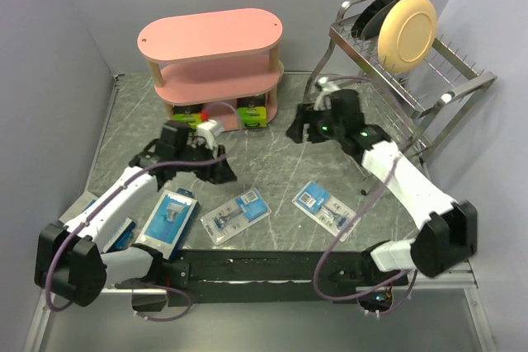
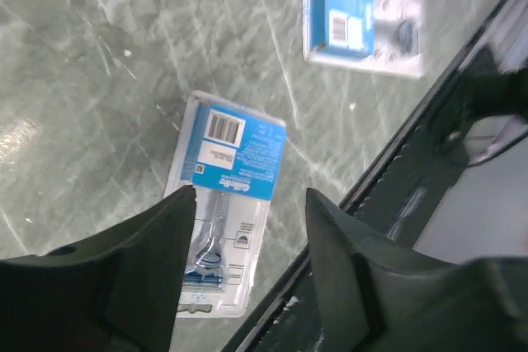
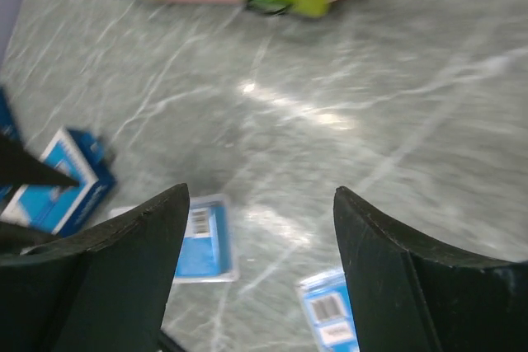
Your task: Place and organize the shaving razors onto the shelf
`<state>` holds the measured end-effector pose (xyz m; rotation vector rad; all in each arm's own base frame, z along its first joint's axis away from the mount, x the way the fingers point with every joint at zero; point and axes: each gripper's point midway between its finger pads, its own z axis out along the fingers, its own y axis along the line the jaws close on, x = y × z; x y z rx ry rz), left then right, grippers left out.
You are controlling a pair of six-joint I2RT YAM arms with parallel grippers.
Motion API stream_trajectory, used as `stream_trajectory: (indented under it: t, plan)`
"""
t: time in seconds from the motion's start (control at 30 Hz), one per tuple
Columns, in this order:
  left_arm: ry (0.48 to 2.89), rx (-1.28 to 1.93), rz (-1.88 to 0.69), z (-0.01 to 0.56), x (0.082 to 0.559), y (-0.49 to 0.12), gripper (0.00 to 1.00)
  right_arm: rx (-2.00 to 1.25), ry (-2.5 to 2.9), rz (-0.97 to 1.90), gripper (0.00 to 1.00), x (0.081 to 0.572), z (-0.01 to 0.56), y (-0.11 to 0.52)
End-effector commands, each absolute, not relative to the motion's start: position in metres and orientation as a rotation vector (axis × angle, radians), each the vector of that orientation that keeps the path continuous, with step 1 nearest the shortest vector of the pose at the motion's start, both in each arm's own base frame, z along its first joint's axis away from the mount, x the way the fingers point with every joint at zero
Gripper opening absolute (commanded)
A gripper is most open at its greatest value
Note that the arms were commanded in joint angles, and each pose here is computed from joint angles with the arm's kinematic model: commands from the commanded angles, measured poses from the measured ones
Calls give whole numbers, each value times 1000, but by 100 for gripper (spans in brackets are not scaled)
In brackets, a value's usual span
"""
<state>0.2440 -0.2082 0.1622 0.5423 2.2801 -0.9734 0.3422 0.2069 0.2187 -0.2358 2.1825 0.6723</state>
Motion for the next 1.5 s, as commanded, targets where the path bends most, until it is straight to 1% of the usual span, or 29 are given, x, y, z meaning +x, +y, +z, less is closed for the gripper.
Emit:
stream_trajectory:
  t: [0.0, 0.03, 0.13, 0.2, 0.27, 0.33, 0.37, 0.5, 0.77, 0.93, 1.0, 1.07, 1.1, 1.2, 1.27, 1.4, 1.47]
  plan:
    - [2326, 576, -638, 134, 258, -190, 56, -219, 2032, 541, 79, 344, 249, 169]
    - [2339, 538, -595, 131, 263, -187, 55, -228, 2017, 540, 80, 342, 253, 167]
    - [2403, 557, -525, 116, 262, -189, 54, -243, 1975, 531, 80, 338, 266, 161]
    - [2442, 654, -505, 106, 253, -199, 55, -228, 1965, 528, 81, 338, 268, 157]
    - [2506, 737, -459, 94, 238, -195, 55, -203, 1962, 522, 81, 341, 269, 150]
    - [2529, 879, -418, 84, 219, -194, 57, -172, 1963, 529, 82, 342, 270, 147]
    - [2531, 914, -393, 83, 217, -193, 57, -150, 1954, 538, 82, 343, 273, 143]
    - [2586, 981, -457, 71, 203, -206, 59, -80, 1947, 568, 82, 344, 272, 135]
    - [2621, 1128, -409, 45, 184, -218, 58, -3, 1959, 612, 82, 347, 269, 128]
    - [2655, 1190, -384, 35, 174, -221, 53, 33, 1958, 617, 82, 352, 269, 122]
    - [2647, 1198, -368, 34, 176, -224, 48, 43, 1961, 617, 82, 354, 268, 120]
    - [2633, 1190, -355, 34, 182, -227, 44, 55, 1957, 620, 82, 355, 268, 120]
    - [2624, 1187, -359, 36, 185, -229, 40, 65, 1958, 618, 82, 356, 267, 118]
    - [2593, 1173, -357, 40, 193, -236, 33, 78, 1961, 622, 82, 357, 264, 117]
    - [2581, 1167, -356, 40, 198, -239, 32, 89, 1970, 623, 82, 359, 261, 116]
    - [2568, 1117, -331, 44, 214, -238, 24, 91, 1963, 629, 82, 361, 265, 116]
    - [2563, 1078, -322, 47, 223, -237, 24, 91, 1963, 628, 82, 362, 265, 117]
